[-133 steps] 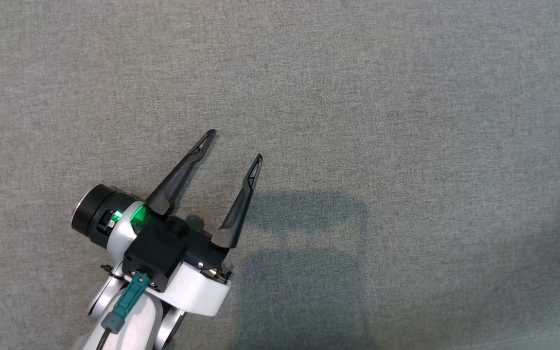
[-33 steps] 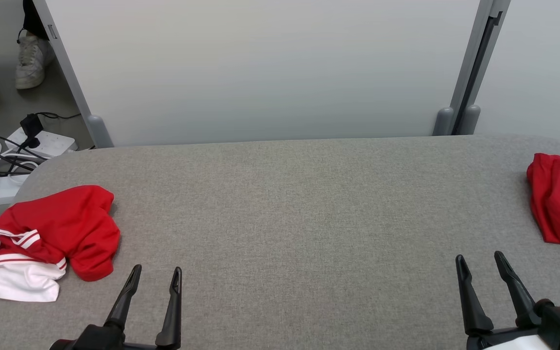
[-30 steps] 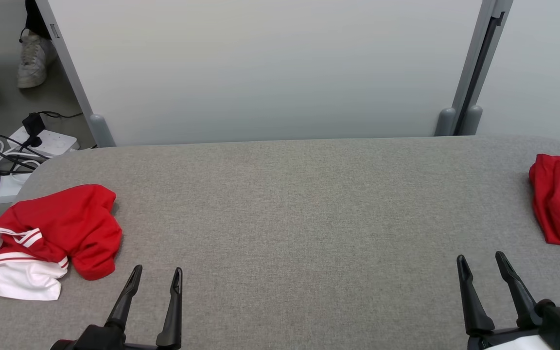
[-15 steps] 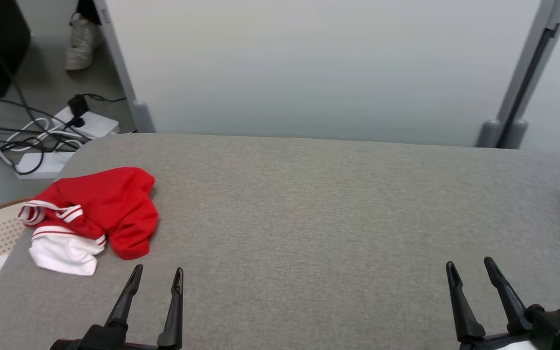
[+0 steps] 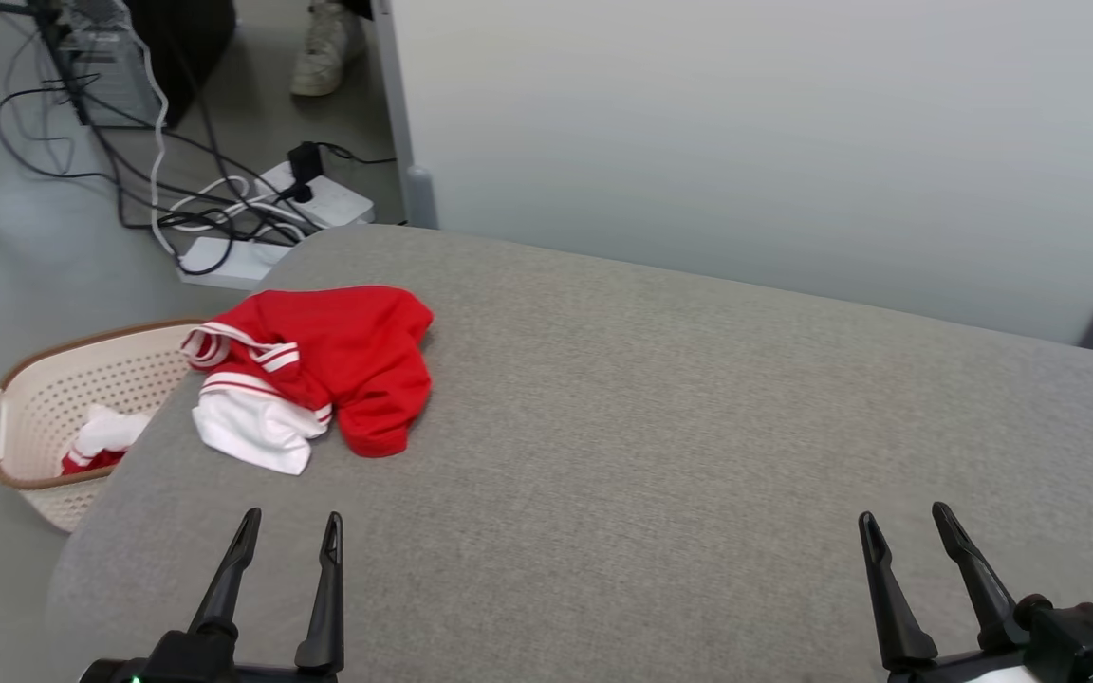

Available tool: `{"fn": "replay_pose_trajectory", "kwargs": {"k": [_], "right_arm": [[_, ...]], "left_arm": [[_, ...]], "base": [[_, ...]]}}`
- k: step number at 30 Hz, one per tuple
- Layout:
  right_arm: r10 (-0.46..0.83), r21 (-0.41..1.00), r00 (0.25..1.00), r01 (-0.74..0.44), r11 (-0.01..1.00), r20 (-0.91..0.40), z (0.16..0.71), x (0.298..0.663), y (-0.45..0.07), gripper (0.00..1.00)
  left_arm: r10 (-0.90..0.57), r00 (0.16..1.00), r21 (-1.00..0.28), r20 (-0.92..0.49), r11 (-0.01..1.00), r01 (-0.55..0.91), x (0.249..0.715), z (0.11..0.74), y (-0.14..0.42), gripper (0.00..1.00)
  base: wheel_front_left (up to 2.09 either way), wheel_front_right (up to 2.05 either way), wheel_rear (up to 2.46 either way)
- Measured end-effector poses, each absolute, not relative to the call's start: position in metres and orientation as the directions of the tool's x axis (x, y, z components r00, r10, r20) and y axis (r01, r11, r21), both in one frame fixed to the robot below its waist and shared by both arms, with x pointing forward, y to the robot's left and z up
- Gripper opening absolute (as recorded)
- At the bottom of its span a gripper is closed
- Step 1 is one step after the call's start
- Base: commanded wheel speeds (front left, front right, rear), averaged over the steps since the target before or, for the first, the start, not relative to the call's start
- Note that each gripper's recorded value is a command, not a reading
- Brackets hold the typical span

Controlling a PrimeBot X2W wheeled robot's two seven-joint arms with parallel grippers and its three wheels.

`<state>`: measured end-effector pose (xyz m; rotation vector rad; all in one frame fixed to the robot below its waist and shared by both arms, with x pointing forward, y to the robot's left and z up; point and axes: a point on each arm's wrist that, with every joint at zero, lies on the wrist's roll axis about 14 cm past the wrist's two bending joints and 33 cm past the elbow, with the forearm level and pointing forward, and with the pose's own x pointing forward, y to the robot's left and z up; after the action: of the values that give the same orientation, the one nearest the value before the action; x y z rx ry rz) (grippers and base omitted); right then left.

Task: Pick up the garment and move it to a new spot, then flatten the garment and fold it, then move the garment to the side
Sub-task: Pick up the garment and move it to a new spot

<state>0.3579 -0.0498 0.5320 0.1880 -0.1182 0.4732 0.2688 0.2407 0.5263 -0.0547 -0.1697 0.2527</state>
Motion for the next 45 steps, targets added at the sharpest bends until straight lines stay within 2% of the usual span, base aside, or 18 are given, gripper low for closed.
{"fn": "replay_pose_trajectory", "kwargs": {"k": [12, 30, 36, 42, 45], "right_arm": [[0.530, 0.147, 0.835, -0.549, 0.823, 0.151, 0.532, 0.361, -0.016, 1.00], [0.541, 0.149, 0.830, -0.557, 0.817, 0.136, 0.526, 0.362, -0.014, 1.00], [0.545, 0.152, 0.830, -0.557, 0.816, 0.118, 0.520, 0.363, -0.015, 1.00], [0.543, 0.146, 0.836, -0.549, 0.823, 0.085, 0.508, 0.369, -0.023, 1.00], [0.538, 0.143, 0.839, -0.544, 0.827, 0.079, 0.505, 0.376, -0.027, 1.00]], "left_arm": [[0.371, 0.914, -0.088, 0.164, 0.928, -0.361, 0.242, 0.527, 0.270, 1.00], [0.384, 0.910, -0.083, 0.153, 0.923, -0.376, 0.241, 0.524, 0.274, 1.00], [0.373, 0.914, -0.085, 0.158, 0.928, -0.364, 0.252, 0.528, 0.273, 1.00], [0.343, 0.919, -0.085, 0.192, 0.939, -0.333, 0.282, 0.543, 0.273, 1.00], [0.349, 0.923, -0.108, 0.163, 0.936, -0.335, 0.301, 0.537, 0.274, 1.00]], "base": [[0.00, 0.00, 0.00], [0.00, 0.00, 0.00], [0.00, 0.00, 0.00], [0.00, 0.00, 0.00], [0.00, 0.00, 0.00]]}}
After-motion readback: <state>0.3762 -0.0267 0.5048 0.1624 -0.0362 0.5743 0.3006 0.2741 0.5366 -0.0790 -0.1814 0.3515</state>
